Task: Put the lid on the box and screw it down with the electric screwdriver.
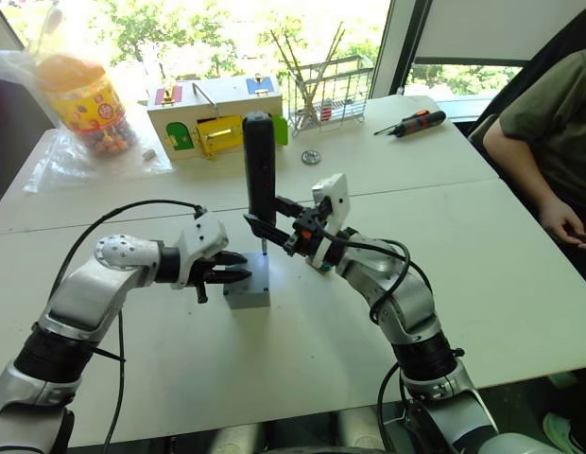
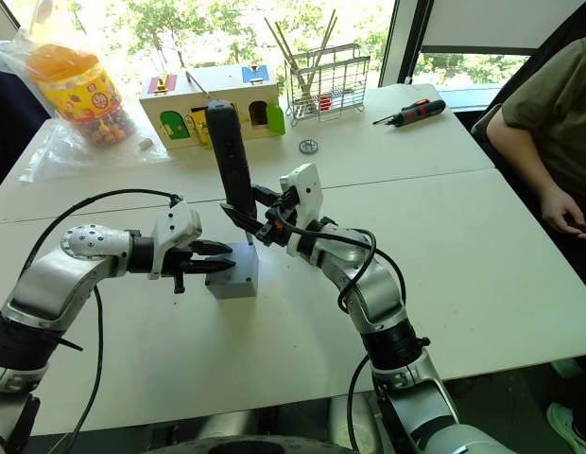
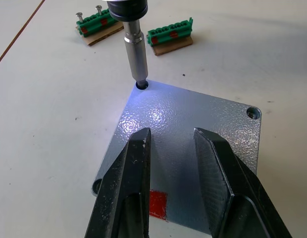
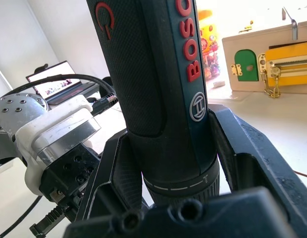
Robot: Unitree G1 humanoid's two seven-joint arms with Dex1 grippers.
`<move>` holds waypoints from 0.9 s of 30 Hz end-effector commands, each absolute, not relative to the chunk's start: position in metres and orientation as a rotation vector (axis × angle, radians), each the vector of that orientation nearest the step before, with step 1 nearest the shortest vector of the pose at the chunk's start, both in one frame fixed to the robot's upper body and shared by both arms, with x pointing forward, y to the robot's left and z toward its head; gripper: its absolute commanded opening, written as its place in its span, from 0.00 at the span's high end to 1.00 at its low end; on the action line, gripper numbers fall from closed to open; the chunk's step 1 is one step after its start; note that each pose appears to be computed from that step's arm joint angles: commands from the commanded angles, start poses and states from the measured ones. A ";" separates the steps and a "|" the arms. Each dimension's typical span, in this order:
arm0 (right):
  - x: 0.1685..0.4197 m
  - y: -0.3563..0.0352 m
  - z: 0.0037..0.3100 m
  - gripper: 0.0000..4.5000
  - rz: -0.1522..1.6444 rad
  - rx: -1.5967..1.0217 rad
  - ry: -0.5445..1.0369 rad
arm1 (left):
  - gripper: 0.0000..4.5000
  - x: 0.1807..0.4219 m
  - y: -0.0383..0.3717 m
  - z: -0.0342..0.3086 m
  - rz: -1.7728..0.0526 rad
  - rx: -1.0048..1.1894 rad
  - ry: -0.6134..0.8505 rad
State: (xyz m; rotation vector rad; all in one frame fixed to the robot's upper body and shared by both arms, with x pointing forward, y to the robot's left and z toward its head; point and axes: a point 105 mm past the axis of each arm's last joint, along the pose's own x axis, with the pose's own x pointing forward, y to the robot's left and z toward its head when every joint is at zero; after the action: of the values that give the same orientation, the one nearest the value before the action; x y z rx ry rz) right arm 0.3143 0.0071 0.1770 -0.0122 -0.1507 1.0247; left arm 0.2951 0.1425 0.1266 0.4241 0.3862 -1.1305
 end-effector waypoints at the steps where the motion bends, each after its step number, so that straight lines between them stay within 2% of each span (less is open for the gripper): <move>1: 0.317 0.006 0.155 0.62 1.009 -0.012 -0.032 | 0.70 0.294 0.144 0.117 -1.128 0.432 0.428; 4: 0.317 0.000 0.191 0.62 0.998 -0.004 -0.123 | 0.70 0.294 0.143 0.115 -1.134 0.432 0.430; 5: 0.317 -0.008 0.221 0.62 0.983 0.009 -0.188 | 0.70 0.293 0.143 0.115 -1.137 0.431 0.429; 7: 0.315 -0.020 0.261 0.62 0.964 0.028 -0.261 | 0.70 0.293 0.142 0.115 -1.141 0.428 0.425; 11: 0.317 -0.047 0.297 0.62 0.929 0.049 -0.219 | 0.70 0.297 0.141 0.123 -1.142 0.396 0.393; 14: 0.325 -0.083 0.295 0.62 0.861 0.012 -0.004 | 0.70 0.305 0.132 0.150 -1.136 0.291 0.289; 16: 0.333 -0.118 0.276 0.62 0.731 -0.156 0.134 | 0.70 0.307 0.126 0.169 -1.154 0.248 0.230; 19: 0.338 -0.178 0.239 0.62 0.564 -0.252 0.414 | 0.70 0.295 0.114 0.181 -1.239 0.253 0.204; 20: 0.333 -0.190 0.229 0.62 0.550 -0.239 0.520 | 0.70 0.290 0.113 0.180 -1.265 0.282 0.214; 23: 0.324 -0.210 0.215 0.62 0.534 -0.146 0.706 | 0.70 0.284 0.112 0.176 -1.296 0.358 0.238; 27: 0.323 -0.231 0.196 0.62 0.494 -0.015 0.840 | 0.70 0.284 0.107 0.175 -1.326 0.400 0.232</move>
State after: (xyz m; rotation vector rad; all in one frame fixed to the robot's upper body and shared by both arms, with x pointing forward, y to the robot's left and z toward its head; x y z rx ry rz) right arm 0.3189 -0.2327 0.1798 -0.0362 0.8907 0.4737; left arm 0.2841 0.1106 0.1641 0.3530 0.2843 -1.3129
